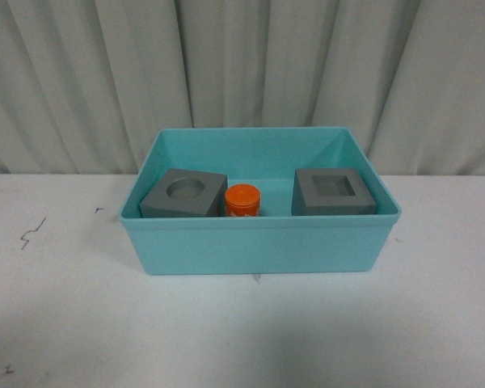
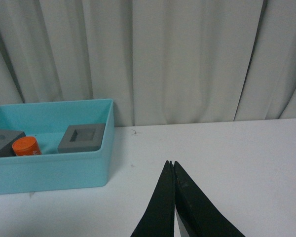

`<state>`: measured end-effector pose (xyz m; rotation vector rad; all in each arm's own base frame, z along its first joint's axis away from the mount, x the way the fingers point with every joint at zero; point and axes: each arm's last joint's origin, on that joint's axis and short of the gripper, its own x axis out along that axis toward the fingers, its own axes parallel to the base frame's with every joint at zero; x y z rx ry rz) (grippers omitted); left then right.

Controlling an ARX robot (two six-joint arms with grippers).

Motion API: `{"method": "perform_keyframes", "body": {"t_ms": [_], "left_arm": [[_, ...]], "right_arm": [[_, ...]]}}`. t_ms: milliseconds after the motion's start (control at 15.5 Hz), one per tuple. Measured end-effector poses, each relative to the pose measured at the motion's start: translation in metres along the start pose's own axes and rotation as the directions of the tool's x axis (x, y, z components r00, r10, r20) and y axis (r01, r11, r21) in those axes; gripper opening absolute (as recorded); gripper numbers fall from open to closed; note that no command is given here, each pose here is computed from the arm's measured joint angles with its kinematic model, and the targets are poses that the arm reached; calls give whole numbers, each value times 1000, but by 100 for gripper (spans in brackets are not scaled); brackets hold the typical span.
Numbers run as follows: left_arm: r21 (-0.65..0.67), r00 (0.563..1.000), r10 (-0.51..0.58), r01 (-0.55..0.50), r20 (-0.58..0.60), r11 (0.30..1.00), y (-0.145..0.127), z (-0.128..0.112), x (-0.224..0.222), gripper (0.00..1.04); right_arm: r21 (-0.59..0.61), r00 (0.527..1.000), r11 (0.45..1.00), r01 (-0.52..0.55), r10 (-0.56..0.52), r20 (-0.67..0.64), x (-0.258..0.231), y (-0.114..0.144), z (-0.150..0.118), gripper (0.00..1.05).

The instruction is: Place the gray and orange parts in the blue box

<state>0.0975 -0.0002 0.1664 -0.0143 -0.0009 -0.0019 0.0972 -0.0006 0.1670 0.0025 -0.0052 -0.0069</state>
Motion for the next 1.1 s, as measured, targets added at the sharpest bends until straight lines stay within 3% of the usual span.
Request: {"method": "perform_keyframes", "body": {"t_ms": [129,645,1096], "left_arm": [[0,1000,0,0,0,1000,0,0,0,98],[0,1000,0,0,0,1000,0,0,0,98],[0,1000,0,0,0,1000,0,0,0,98]], "right_arm": [[-1,1000,1000,0,0,-1,0,0,0,4],[0,1000,1000,0,0,-1,0,0,0,100],[0,1000,1000,0,0,-1,0,0,0,98]]}}
